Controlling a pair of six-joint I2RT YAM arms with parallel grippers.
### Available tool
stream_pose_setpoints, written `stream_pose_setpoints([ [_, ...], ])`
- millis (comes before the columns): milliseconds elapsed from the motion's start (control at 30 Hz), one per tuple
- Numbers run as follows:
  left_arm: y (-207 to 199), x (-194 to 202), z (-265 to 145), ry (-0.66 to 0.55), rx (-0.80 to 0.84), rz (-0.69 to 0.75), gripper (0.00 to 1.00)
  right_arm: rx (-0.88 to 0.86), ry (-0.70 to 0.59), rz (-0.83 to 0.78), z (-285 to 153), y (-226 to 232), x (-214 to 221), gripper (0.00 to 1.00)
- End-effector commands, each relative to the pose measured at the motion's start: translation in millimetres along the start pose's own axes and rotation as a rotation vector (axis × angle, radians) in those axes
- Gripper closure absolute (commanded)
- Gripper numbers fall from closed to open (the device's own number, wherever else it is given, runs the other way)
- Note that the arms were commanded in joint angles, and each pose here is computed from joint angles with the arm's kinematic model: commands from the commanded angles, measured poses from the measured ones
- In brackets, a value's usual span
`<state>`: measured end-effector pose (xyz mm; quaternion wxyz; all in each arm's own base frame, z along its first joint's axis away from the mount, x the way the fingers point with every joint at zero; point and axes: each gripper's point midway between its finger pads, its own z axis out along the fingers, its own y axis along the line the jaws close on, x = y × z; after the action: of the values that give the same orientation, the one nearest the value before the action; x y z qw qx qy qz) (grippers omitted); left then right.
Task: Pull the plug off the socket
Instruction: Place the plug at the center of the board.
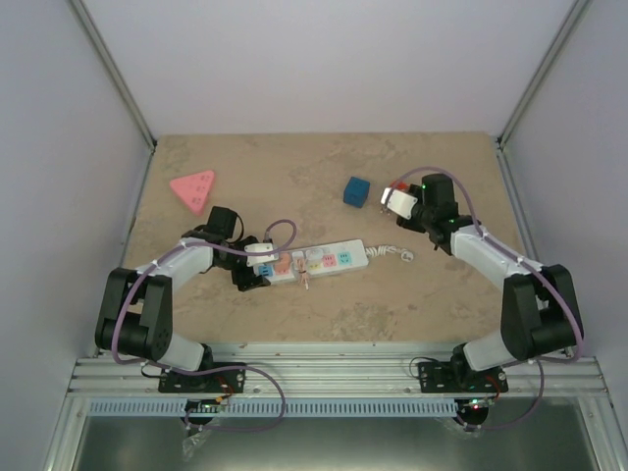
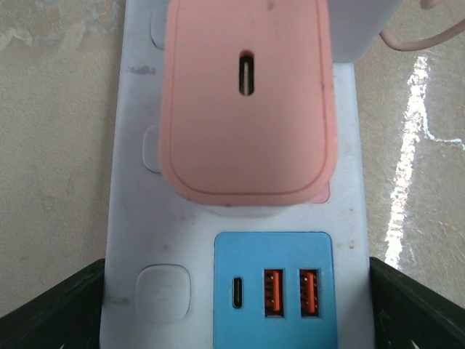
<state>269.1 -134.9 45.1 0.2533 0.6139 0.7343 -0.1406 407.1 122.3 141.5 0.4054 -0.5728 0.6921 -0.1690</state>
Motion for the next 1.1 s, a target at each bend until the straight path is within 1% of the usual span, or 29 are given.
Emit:
stream_pose_setpoints([
  [0,10,-15,-7,-0.064,-0.028,0.019,1.0,0.135,0.069,0.048,13,-30,23,0.72],
  [267,9,-16,-9,-0.071,-0.028,0.023,1.0,0.122,0.134,0.059,43,-14,46,0.72],
  [533,9,-17,-9,-0.074,-0.028,0.024,1.0,0.152,0.153,0.045,64,-18,52,0.73],
  [867,9,-17,-9,-0.075,-0.029,0.023,1.0,0.155,0.158,0.076,97,-29,47,0.73],
  [967,9,-17,-9,-0.075,-0.028,0.023,1.0,0.166,0.156,0.059,104,-30,40,0.74],
  [1067,9,-17,-8,-0.073,-0.027,0.022,1.0,0.19,0.182,0.029,112,-28,42,0.74],
])
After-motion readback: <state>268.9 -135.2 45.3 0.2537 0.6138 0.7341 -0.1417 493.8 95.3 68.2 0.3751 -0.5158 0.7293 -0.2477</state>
